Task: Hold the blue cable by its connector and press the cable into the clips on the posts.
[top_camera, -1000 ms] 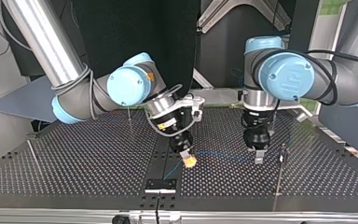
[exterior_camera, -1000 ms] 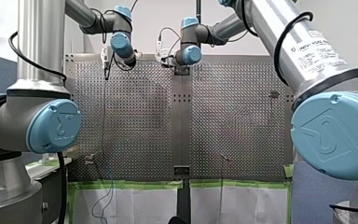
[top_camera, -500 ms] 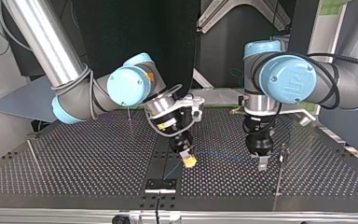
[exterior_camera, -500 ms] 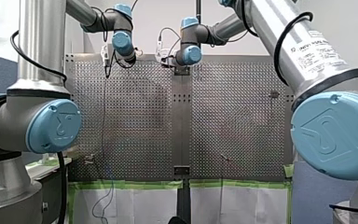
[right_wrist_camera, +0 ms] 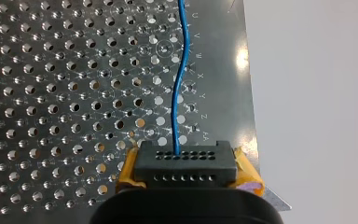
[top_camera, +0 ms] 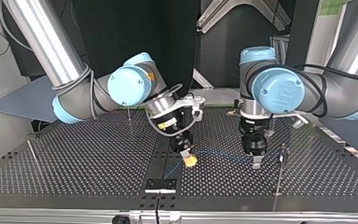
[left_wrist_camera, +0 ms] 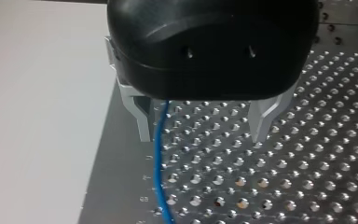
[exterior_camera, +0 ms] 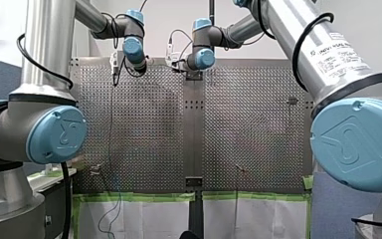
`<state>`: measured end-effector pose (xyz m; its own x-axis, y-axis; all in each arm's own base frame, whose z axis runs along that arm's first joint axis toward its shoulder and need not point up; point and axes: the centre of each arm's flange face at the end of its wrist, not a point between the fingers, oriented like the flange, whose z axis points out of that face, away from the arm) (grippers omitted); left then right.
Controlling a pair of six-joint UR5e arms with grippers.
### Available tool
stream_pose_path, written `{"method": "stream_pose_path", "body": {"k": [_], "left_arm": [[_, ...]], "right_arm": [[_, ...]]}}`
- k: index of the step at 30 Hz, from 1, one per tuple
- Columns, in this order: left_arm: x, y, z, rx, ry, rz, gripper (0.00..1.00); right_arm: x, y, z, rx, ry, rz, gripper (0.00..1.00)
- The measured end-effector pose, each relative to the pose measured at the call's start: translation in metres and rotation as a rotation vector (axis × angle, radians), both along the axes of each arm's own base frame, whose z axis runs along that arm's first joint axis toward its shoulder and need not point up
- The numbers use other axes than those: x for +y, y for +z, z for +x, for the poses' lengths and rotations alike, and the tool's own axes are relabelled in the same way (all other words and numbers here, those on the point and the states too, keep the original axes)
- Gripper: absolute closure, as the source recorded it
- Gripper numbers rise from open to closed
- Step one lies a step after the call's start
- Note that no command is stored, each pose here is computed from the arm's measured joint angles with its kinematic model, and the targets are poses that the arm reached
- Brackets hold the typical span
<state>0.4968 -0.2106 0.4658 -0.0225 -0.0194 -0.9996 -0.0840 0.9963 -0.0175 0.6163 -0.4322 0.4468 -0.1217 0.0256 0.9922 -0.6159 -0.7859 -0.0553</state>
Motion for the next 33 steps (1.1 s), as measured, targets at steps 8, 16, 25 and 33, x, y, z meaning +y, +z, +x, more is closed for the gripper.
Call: {"method": "stream_pose_path", "body": {"k": [8,16,25,33], "left_arm": [[0.0011,0.0006,0.0026,0.004,0.003,-0.005,0.00],[0.0003,0.0009,0.0023,0.004,0.000,-0.010,0.00],[-0.0010,0.0019,0.0005,0.007,-0.004,0.000,0.00],[-0.0075,0.0035,-0.0007,-0.002,-0.035,0.021,0.98]], "right_arm": [[-0.0003,0.0002,-0.0002,0.000,-0.001,-0.001,1.00],[0.0003,-0.0003,0.0001,0.001,0.000,0.001,1.00],[0.0009,-0.0004,0.0004,0.003,0.000,0.000,1.00],[0.0005,-0.0005,0.0002,0.004,-0.001,0.000,1.00]]}}
